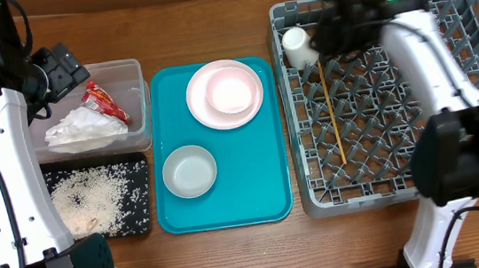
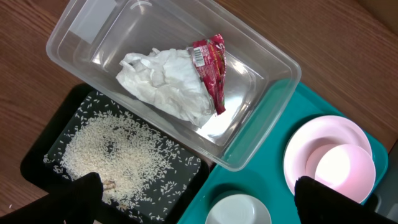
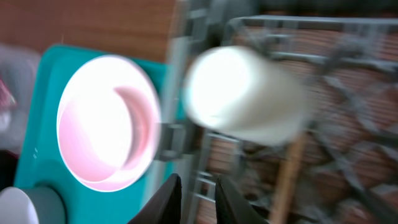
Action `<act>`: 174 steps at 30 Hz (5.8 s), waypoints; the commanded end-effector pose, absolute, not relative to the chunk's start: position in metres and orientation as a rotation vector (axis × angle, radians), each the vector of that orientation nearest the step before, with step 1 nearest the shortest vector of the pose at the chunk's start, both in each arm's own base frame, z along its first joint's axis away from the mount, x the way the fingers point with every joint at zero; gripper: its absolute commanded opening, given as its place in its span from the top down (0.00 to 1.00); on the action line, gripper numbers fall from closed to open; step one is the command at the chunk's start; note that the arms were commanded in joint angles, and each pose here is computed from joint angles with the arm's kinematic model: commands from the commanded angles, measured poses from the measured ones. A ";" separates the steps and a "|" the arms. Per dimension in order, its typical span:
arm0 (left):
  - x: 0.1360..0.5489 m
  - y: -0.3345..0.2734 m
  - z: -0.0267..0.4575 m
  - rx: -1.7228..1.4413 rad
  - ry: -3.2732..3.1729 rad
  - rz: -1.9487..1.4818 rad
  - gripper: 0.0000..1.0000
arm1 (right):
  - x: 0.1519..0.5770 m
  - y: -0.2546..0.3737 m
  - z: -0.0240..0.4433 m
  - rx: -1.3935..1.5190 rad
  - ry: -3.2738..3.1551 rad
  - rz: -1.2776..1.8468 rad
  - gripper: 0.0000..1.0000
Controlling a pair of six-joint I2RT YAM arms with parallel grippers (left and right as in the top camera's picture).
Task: Sort waste into correct bins and load items into the dishwasher
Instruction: 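Move the right gripper back over the pink bowl on the plate, then lower the right gripper onto the pink bowl rim and grasp it, then lift the pink bowl and carry it into the dish rack, then set the pink bowl upside down in the rack and release it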
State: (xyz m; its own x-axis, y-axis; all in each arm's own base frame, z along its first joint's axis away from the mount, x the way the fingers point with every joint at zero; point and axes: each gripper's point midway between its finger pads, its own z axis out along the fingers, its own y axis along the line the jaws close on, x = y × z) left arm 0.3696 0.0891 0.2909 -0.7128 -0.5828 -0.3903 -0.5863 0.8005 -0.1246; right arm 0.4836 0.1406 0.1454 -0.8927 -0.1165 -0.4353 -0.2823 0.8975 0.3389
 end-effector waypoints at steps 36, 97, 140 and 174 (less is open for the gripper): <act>0.369 0.088 0.297 -0.862 2.561 0.006 0.00 | 0.432 0.342 0.037 -0.877 2.559 0.207 0.87; 0.369 0.088 0.297 -0.862 2.561 0.006 0.00 | 0.415 0.360 0.099 -0.844 2.439 0.441 0.96; 0.369 0.088 0.297 -0.862 2.561 0.006 0.00 | 0.408 0.148 0.242 0.037 2.163 1.785 0.96; 0.369 0.088 0.297 -0.862 2.561 0.006 0.00 | 0.434 0.082 0.182 0.294 2.163 1.463 0.95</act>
